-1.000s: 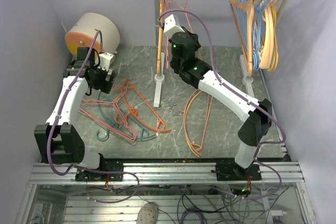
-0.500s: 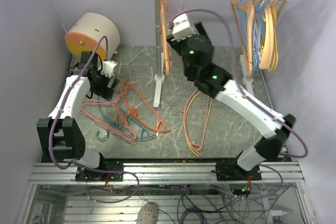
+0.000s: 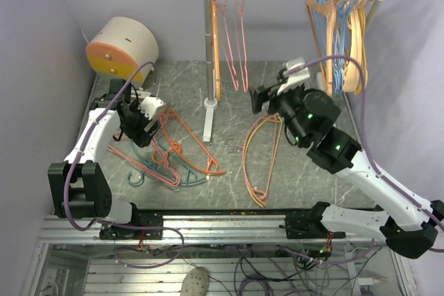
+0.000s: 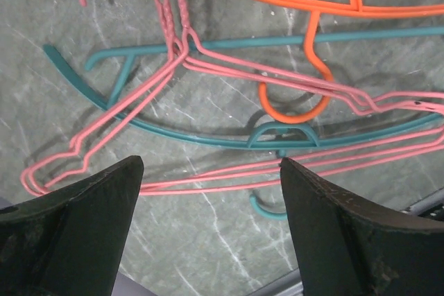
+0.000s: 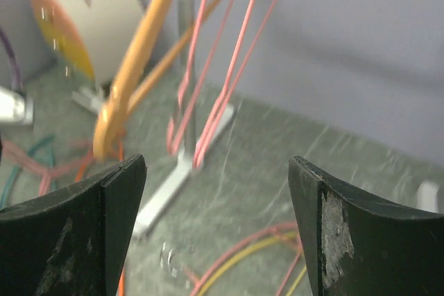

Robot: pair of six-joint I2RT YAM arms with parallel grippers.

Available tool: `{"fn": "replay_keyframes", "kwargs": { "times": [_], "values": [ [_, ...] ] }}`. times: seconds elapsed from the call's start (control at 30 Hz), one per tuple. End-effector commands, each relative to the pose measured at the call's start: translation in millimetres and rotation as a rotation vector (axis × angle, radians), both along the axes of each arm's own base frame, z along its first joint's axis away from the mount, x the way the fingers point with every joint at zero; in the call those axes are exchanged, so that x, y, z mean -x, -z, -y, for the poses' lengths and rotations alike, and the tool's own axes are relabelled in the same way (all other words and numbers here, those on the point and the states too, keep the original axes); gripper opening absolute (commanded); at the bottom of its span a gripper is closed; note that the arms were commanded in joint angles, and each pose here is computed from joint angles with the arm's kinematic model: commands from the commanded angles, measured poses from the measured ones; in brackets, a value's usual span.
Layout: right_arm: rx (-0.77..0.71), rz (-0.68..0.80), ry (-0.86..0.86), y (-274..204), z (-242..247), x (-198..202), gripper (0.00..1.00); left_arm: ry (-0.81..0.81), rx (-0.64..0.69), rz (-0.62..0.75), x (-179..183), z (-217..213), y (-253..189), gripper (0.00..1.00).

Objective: Organize the hangers

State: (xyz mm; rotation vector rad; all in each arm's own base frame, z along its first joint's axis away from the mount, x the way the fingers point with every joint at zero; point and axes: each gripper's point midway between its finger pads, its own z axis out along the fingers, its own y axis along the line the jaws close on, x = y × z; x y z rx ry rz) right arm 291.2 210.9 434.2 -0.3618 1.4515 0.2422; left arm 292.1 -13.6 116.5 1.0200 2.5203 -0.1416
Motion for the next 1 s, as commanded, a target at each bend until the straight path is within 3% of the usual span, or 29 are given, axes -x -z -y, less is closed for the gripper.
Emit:
{"fn": "replay_keyframes", "kwargs": {
  "times": [0.0,0.13,0.23,0.4,0.6,0.8,0.97],
  "values": [
    [-0.012,-0.186,-0.060,79.7,-7.6,13.7,0.83,0.131,-0.066,0.115,-29.4,-4.5,2.6,0.86],
    [0.001,-0.288,-0.029,127.2,2.9,21.5,0.83,0.204,-0.104,0.139,-52.9,-8.3,14.8,0.73],
    [-0.026,-0.323,-0.031,137.2,7.2,29.2,0.83,0.290,-0.083,0.109,-60.6,-3.9,25.8,0.63],
    [-0.059,-0.305,-0.027,121.0,20.2,39.6,0.83,0.337,0.036,-0.007,-66.0,-9.0,41.9,0.61],
    [-0.051,-0.313,0.001,124.9,26.3,39.3,0.83,0.349,0.071,-0.068,-65.8,-8.5,59.6,0.55],
    [-0.022,-0.327,0.024,133.8,23.9,32.9,0.83,0.398,0.096,-0.180,-37.2,-6.9,75.9,0.53],
    [-0.008,-0.337,0.031,139.6,22.1,30.0,0.83,0.400,0.075,-0.196,-27.0,-10.0,87.0,0.50]
  ]
}}
